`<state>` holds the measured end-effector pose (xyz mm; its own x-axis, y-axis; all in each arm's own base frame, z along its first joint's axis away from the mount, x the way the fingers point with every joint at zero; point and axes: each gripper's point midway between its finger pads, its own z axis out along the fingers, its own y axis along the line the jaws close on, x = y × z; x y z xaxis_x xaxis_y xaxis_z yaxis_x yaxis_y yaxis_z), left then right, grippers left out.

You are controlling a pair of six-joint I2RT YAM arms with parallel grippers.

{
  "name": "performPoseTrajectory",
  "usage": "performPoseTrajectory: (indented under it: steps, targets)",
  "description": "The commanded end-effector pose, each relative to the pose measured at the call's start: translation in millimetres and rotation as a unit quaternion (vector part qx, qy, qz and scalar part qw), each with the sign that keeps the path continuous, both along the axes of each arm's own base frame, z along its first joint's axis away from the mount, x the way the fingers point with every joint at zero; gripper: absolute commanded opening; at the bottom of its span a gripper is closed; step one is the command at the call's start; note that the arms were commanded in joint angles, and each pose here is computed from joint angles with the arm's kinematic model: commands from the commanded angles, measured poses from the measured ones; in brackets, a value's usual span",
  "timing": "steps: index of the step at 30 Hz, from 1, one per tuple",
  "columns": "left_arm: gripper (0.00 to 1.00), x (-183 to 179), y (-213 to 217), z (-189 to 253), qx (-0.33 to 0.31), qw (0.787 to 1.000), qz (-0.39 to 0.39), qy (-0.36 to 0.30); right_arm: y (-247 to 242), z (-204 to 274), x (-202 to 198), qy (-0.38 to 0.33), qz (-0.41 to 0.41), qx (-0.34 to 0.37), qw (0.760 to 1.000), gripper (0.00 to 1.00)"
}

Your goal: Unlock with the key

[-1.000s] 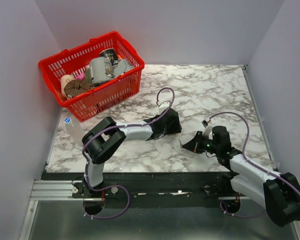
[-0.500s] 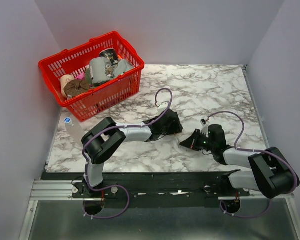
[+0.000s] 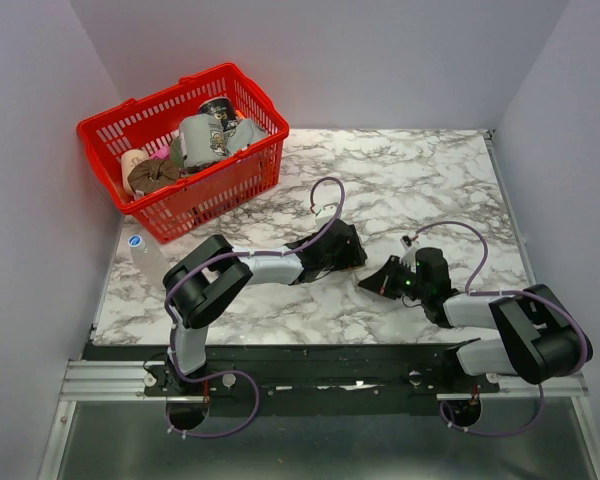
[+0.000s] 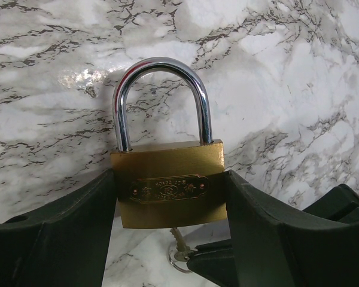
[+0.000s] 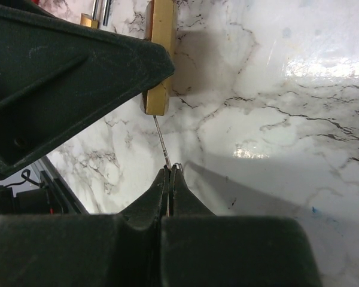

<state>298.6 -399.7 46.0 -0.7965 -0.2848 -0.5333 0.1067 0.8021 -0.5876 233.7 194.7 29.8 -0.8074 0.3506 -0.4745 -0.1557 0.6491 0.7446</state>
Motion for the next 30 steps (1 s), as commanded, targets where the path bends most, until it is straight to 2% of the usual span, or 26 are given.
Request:
performPoseTrajectory:
  steps: [1,30]
  targets:
    - [0.0,-21,7,-26,0.018,0.999,-0.015,0.044,0,5,18,-0.026,-0.02,-0.006,0.999,0.01]
    - [0.0,-20,10,-28,0.011,0.999,0.003,0.048,-11,8,23,-0.046,-0.064,-0.007,0.997,0.01]
